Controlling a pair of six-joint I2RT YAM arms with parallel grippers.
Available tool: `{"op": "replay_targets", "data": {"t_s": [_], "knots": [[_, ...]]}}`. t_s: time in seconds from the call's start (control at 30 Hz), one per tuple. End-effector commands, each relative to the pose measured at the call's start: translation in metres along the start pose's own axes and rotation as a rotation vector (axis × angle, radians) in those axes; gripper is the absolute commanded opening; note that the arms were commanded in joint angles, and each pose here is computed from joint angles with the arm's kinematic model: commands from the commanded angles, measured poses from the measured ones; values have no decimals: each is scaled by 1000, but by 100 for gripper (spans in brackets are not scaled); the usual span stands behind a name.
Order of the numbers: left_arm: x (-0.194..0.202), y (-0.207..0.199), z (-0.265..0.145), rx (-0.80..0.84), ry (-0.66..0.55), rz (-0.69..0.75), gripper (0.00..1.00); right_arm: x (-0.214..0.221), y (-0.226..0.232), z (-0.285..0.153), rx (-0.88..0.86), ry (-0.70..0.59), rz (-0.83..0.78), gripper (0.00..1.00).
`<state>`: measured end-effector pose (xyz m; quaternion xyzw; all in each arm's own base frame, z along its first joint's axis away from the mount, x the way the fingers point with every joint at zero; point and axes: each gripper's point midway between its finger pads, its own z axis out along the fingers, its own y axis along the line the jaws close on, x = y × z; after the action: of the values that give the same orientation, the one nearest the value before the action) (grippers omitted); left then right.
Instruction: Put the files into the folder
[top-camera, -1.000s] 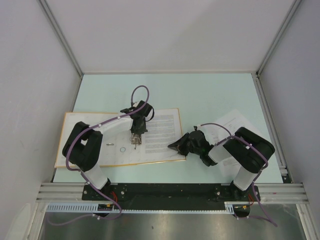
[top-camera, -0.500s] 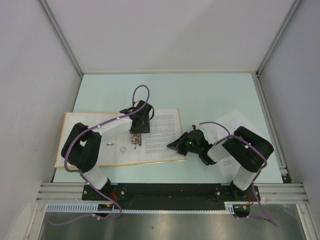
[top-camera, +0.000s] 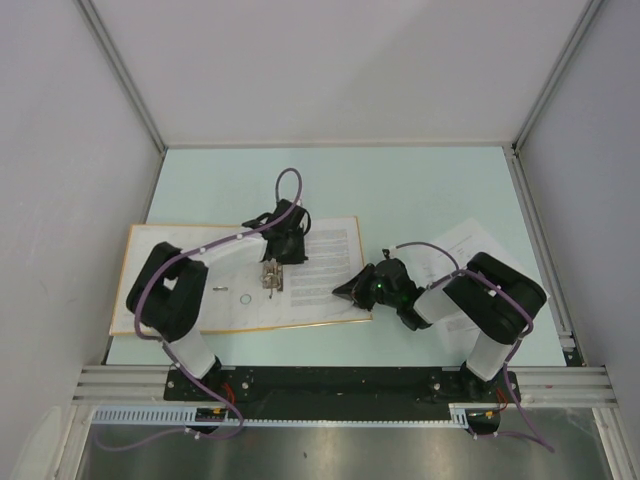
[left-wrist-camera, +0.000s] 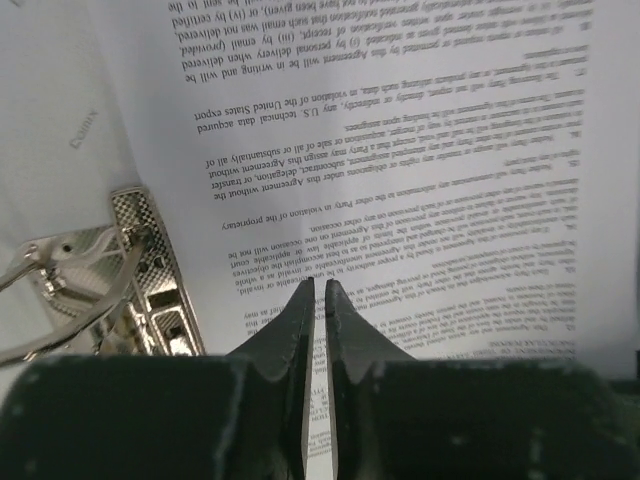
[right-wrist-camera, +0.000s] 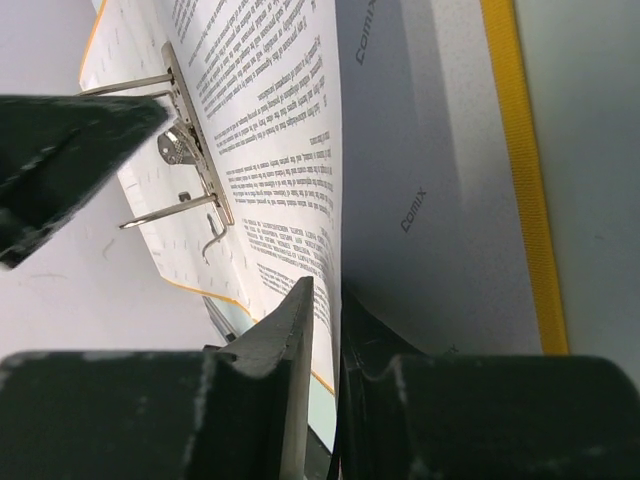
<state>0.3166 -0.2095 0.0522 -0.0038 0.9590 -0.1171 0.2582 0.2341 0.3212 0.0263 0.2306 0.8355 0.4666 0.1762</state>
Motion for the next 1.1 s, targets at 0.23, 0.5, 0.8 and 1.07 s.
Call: {"op": "replay_targets", "data": {"t_s": [0.23,0.5,0.8,1.07], "knots": [[26,22,40,-83,72,-19,0,-3,5,-2,51,-21,-110,44],[30,27,40,-92,75,-7,0,-53,15,-56,276,-193,-416,86],[-23,-28,-18,47,-59,68,38,-162,-70,-179,735,-323,-354,100],[-19,-199,-57,492,-86,238,54,-210,-96,-259,819,-571,-50,100]]}}
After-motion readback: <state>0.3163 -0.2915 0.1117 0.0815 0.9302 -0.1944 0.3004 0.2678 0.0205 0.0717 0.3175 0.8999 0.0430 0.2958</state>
